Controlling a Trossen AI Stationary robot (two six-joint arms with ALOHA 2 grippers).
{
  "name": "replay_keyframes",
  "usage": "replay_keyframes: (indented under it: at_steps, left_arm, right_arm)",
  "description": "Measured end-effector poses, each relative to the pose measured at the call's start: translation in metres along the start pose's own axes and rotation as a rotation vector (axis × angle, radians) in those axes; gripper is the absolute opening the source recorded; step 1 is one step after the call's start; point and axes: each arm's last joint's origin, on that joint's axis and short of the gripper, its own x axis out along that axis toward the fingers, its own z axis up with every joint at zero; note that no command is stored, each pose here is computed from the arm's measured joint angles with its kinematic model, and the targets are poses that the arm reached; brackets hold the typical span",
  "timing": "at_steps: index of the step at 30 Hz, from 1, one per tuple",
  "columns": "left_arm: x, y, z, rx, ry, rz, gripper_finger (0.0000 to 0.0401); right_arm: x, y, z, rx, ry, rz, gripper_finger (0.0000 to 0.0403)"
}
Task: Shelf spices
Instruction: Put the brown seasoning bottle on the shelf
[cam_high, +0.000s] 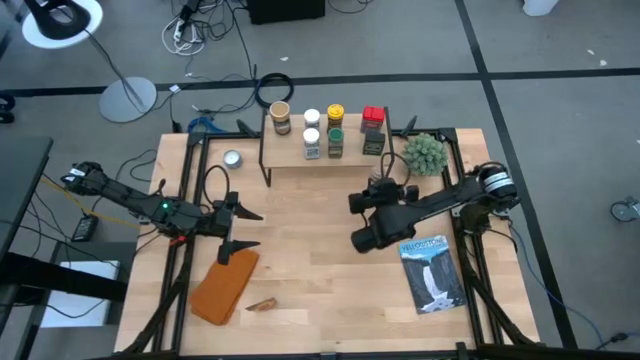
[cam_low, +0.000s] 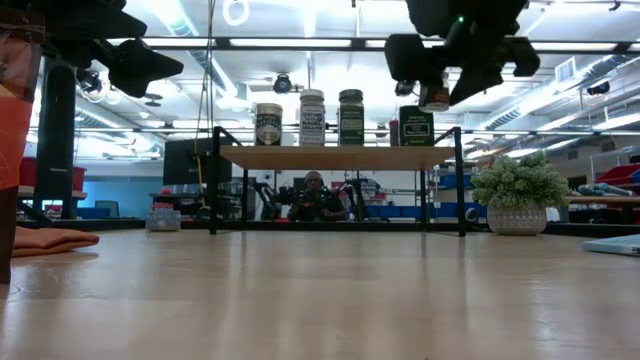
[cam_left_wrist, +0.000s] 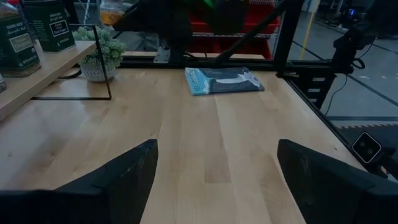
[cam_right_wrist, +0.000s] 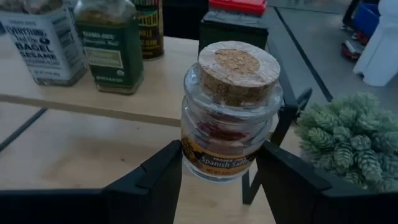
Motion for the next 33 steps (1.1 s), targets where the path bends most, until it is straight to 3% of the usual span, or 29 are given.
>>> replay_keyframes:
  at_steps: [9, 19, 33]
  left_arm:
    - [0.000, 0.000, 0.002, -0.006, -0.017, -0.002, 0.0335]
    - [0.000, 0.000, 0.002, -0.007, -0.022, -0.003, 0.0335]
    - [0.000, 0.000, 0.002, -0.007, -0.022, -0.003, 0.0335]
  right_arm:
    - [0.032, 0.009, 0.011, -0.143, 0.032, 0.002, 0.0197]
    - [0.081, 0.006, 0.029, -0.090, 0.096, -0.120, 0.0196]
    - [0.116, 0.015, 0.044, -0.064, 0.168, -0.083, 0.0196]
